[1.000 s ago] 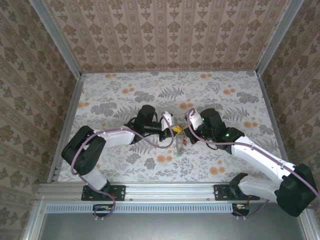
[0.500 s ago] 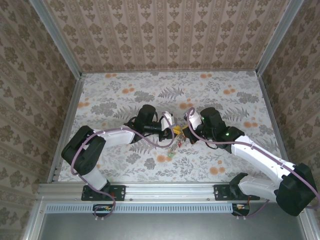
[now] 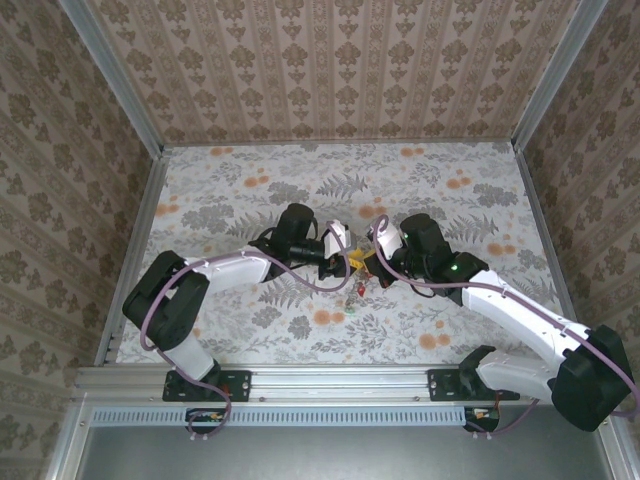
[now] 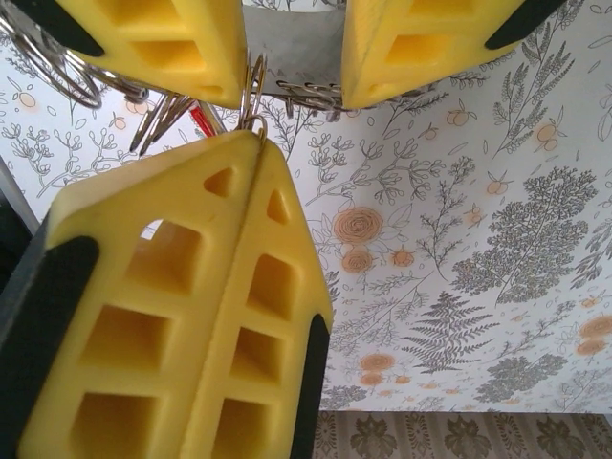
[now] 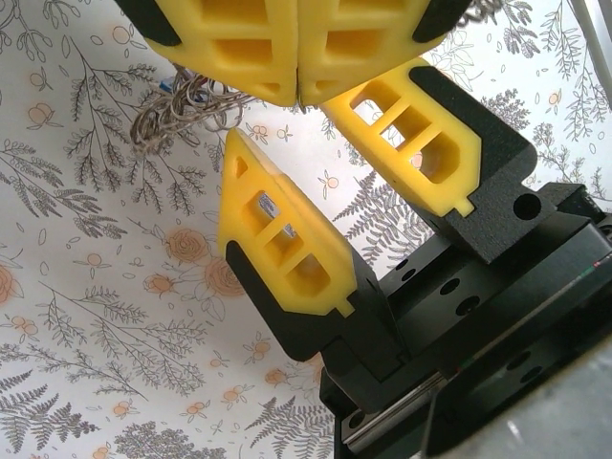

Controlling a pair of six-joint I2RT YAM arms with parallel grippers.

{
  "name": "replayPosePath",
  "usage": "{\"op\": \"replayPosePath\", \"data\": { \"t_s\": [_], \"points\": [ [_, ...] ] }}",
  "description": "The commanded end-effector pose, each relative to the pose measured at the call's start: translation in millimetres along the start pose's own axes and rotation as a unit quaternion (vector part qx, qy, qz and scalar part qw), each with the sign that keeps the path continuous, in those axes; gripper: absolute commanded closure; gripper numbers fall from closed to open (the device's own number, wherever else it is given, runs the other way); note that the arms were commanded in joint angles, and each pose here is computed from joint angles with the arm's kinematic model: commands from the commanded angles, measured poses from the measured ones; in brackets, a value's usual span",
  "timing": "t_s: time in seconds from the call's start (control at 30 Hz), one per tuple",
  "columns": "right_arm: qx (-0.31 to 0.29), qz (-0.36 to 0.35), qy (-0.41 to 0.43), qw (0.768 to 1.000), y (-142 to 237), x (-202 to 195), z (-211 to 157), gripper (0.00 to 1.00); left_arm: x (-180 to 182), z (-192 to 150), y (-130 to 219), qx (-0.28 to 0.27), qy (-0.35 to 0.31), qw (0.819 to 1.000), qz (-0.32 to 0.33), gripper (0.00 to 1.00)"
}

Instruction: Put the keys on the keyring

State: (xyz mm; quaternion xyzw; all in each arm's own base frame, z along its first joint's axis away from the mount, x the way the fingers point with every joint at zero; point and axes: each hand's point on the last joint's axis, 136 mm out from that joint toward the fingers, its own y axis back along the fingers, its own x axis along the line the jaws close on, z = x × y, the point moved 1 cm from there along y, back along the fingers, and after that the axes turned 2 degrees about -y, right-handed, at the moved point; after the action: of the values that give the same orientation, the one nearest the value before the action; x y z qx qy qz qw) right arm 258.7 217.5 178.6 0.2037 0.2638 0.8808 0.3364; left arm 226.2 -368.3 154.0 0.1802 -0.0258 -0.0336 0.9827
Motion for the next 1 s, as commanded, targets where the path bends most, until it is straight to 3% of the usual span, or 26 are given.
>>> {"op": "replayPosePath", "data": {
  "t_s": [0.0,0.2,0.6,0.83,0.97],
  "points": [
    [-0.027,0.016,0.013,0.999,5,6,21,1.00,-5,13,2,-0.004,-0.019,1.000,-0.018,0.71],
    [-0.027,0.017,0.013,0.999,5,7,21,1.00,-5,10,2,0.008,-0.022,1.000,-0.018,0.80],
    [-0.023,0.015,0.011,1.000,4,6,19,1.00,-7,18,2,-0.007,-0.028,0.999,-0.027,0.81],
    [-0.020,0.007,0.008,1.000,4,4,17,1.00,-7,17,2,-0.006,-0.027,0.999,-0.027,1.00],
    [-0.012,-0.026,-0.004,1.000,6,-7,8,1.00,-6,15,3,-0.007,-0.027,0.999,-0.017,1.00]
  ]
}}
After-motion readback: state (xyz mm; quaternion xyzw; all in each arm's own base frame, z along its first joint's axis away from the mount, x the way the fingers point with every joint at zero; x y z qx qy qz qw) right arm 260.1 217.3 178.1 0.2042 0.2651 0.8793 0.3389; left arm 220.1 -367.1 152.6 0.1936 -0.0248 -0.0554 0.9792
